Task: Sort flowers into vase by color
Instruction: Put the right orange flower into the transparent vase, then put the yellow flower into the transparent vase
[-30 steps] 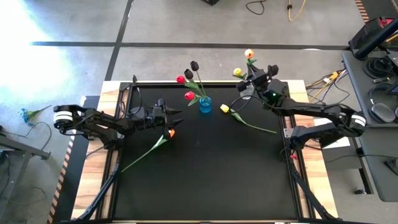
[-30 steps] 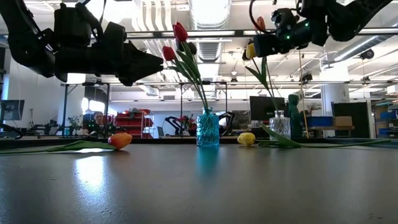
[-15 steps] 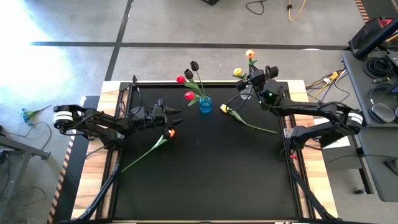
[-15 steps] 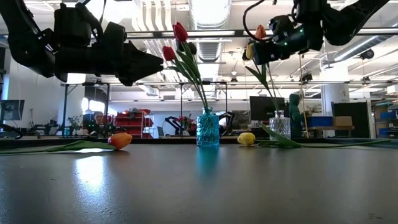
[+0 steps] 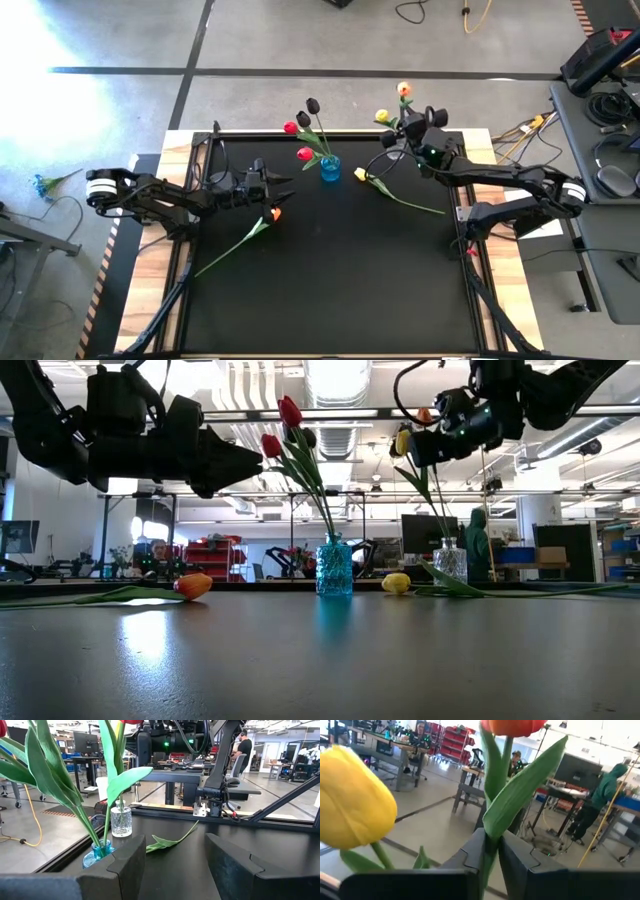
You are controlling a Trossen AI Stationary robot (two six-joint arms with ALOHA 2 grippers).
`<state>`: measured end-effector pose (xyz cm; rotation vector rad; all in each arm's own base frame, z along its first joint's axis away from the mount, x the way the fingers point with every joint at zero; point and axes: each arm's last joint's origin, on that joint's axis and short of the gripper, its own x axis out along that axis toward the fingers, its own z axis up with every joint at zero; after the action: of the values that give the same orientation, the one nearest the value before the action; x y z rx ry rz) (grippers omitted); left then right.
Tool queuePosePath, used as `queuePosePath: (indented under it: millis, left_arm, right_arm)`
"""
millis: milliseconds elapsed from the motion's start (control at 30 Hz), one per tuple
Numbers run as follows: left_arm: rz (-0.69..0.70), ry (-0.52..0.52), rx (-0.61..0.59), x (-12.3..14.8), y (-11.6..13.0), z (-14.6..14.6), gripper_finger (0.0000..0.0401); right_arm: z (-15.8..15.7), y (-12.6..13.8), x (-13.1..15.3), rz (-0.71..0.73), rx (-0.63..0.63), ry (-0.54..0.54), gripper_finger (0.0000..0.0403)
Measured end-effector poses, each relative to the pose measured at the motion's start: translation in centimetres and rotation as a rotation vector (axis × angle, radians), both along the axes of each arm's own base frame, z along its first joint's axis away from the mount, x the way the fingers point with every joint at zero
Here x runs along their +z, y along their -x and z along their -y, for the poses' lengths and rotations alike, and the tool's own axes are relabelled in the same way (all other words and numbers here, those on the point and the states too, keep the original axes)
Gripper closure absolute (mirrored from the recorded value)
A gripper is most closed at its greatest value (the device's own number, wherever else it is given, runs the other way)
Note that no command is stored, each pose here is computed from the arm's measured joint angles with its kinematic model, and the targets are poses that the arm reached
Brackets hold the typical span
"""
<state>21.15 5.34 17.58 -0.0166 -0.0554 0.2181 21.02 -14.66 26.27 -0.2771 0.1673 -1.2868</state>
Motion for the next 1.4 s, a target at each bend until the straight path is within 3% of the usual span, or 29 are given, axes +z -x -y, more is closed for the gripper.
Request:
queuePosePath:
  millis: [300, 633, 800, 1000, 1267, 1400]
  left_arm:
    - [0.000, 0.000, 0.000, 0.0, 0.0, 0.0, 0.0214]
    - [-0.020, 0.014, 0.099, -0.2, 0.1, -0.3, 0.0215]
    - [-0.066, 0.021, 0.095, -0.2, -0.3, -0.4, 0.0239]
    - [-0.239, 0.058, 0.093, 0.4, -1.3, -0.6, 0.0290]
    - [-0.641, 0.230, 0.078, 1.3, -1.8, 0.4, 0.0363]
    - [-0.805, 0.323, 0.070, 1.8, -1.5, 1.7, 0.0390]
  right_arm:
    - [0.0, 0.1, -0.8, -0.038, -0.033, -0.058, 0.0282]
    - [-1.1, 0.4, 0.1, -0.046, -0.018, -0.046, 0.0254]
    - [-3.2, 0.9, 0.9, -0.064, 0.051, -0.068, 0.0269]
    - [-5.4, 2.2, 0.7, -0.081, 0.112, -0.177, 0.0305]
    - [-7.3, 3.2, -0.5, -0.174, 0.171, -0.305, 0.0385]
    - [-8.3, 3.6, -0.8, -0.177, 0.283, -0.381, 0.0393]
